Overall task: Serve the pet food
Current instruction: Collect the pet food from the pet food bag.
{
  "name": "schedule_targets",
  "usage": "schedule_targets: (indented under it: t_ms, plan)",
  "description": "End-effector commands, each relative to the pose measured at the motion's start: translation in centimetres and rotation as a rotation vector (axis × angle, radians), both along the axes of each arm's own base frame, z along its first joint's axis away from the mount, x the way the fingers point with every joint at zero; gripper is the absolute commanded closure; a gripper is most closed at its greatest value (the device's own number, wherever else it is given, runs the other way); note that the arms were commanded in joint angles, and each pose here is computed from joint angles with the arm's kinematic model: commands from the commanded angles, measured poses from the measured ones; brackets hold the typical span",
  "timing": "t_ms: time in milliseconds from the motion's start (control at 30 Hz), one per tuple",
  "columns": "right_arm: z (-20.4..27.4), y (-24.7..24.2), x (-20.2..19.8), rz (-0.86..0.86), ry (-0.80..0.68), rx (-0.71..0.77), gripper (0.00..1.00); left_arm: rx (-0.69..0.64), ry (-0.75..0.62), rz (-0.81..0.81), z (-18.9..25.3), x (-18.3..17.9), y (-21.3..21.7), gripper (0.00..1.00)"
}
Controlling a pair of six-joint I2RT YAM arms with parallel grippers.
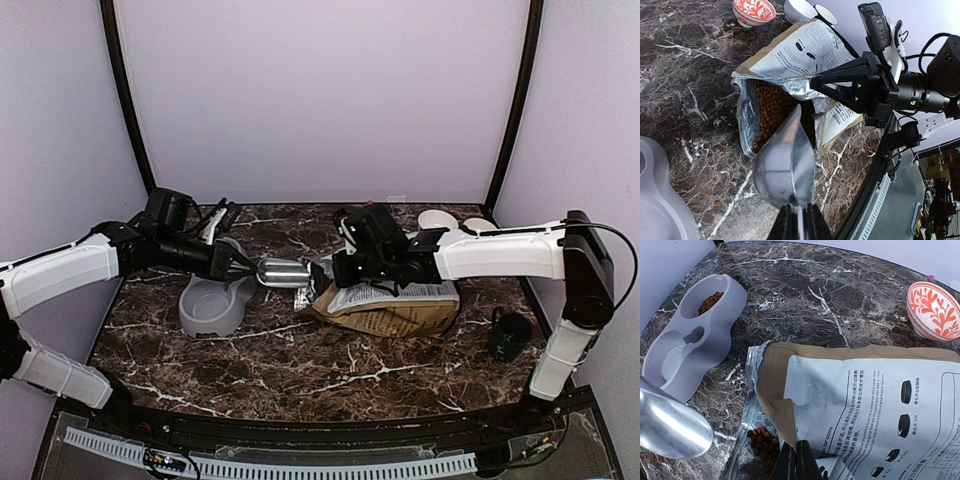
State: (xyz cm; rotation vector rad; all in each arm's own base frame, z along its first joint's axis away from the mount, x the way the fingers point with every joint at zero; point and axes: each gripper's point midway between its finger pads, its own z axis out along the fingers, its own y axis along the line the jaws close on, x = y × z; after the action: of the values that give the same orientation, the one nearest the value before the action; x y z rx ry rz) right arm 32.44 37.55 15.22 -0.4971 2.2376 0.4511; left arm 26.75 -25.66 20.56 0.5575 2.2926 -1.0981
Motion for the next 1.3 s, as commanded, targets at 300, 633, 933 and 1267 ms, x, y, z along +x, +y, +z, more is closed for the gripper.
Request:
schedule_targets:
  t_ms: [300, 633, 933, 1267]
  plan:
    - [2.3, -0.8, 2.2, -0.071, -0.054, 0.024, 1.0, 0.066, 0.04, 0.103, -5.3, 2.2, -3.0, 1.0]
    - [2.1, -0.8, 2.0, -0.074, -0.038, 0.03, 1.0, 0.17, 0.062, 0.072, -8.4, 2.2, -5.5, 1.0]
    - [1.5, -0.8, 1.7, -0.068, -0.025, 0.04, 1.0, 0.195, 0.091, 0.042, -10.4, 2.3, -7.6, 1.0]
    - [1.2, -0.6, 1.5, -0.056, -0.019, 0.056, 1.0, 0.14, 0.13, 0.024, -11.6, 2.9, -9.6, 1.0]
